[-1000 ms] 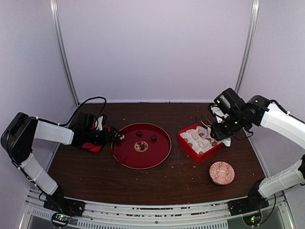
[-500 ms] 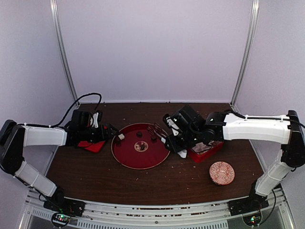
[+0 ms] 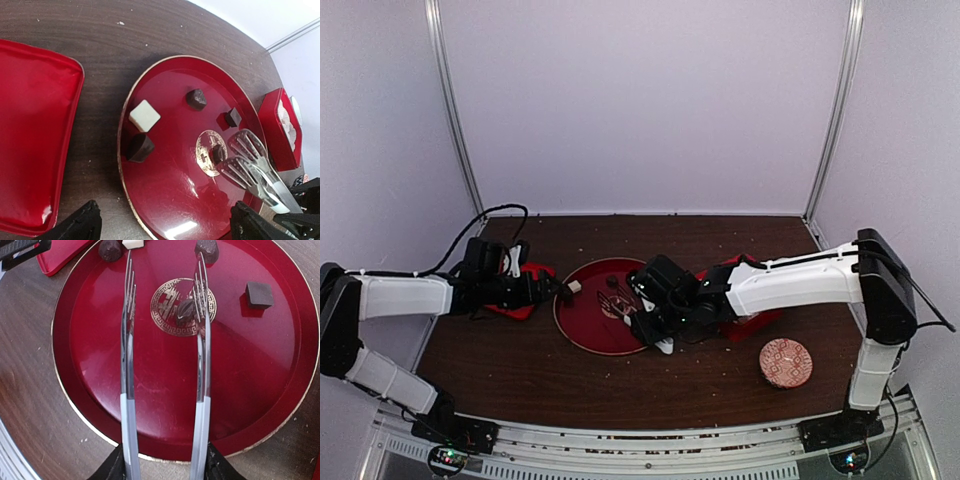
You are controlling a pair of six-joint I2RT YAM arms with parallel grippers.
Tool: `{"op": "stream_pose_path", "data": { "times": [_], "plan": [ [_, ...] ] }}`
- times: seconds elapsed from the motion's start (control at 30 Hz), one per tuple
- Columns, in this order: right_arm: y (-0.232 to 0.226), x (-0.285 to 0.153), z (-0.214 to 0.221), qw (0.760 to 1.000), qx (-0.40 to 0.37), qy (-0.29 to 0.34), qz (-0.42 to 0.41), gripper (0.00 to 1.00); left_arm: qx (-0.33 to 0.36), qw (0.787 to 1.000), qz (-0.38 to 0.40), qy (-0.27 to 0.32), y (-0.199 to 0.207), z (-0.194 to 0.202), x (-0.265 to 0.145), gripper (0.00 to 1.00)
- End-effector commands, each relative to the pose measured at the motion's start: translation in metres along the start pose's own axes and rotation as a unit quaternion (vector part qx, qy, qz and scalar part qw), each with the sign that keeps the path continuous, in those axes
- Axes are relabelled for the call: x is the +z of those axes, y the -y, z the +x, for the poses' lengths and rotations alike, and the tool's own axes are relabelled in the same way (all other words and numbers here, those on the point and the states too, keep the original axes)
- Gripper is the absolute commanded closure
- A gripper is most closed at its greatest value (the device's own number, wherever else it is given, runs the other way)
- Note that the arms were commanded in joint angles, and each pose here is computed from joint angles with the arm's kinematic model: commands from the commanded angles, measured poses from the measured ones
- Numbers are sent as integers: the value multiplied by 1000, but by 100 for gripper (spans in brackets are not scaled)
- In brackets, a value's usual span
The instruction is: Pack the chocolate
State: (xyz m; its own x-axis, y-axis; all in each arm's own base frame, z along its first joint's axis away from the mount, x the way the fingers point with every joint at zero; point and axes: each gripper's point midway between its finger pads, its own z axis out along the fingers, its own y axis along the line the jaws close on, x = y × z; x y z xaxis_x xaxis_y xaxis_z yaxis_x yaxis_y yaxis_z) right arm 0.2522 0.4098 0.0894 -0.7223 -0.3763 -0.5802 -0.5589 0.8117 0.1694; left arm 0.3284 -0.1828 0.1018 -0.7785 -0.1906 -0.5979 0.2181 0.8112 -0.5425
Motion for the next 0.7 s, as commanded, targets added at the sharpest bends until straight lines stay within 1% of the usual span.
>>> {"op": "stream_pose_path", "data": {
  "times": [0.0,0.13,0.4,0.47,0.53,0.57,0.67],
  "plan": [
    [-4,1,-27,999,11,46,15,54,13,1000,-3,11,1,-2,-5,8],
    [0,10,-22,999,17,39,26,52,13,1000,-5,10,0,-1,-5,8],
    [-1,25,-1,999,38,17,14,50,14,1000,-10,3,-4,7,-6,7],
    [-1,25,2,999,42,17,12,45,13,1000,-13,1,-7,10,-7,7],
    [-4,24,5,999,45,17,8,36,13,1000,-14,0,-7,13,-8,7],
    [-4,24,6,999,46,17,7,33,12,1000,-15,-2,-8,15,-8,7],
    [-7,22,8,999,48,15,-1,29,12,1000,-15,-3,-9,17,-9,7]
  ]
}}
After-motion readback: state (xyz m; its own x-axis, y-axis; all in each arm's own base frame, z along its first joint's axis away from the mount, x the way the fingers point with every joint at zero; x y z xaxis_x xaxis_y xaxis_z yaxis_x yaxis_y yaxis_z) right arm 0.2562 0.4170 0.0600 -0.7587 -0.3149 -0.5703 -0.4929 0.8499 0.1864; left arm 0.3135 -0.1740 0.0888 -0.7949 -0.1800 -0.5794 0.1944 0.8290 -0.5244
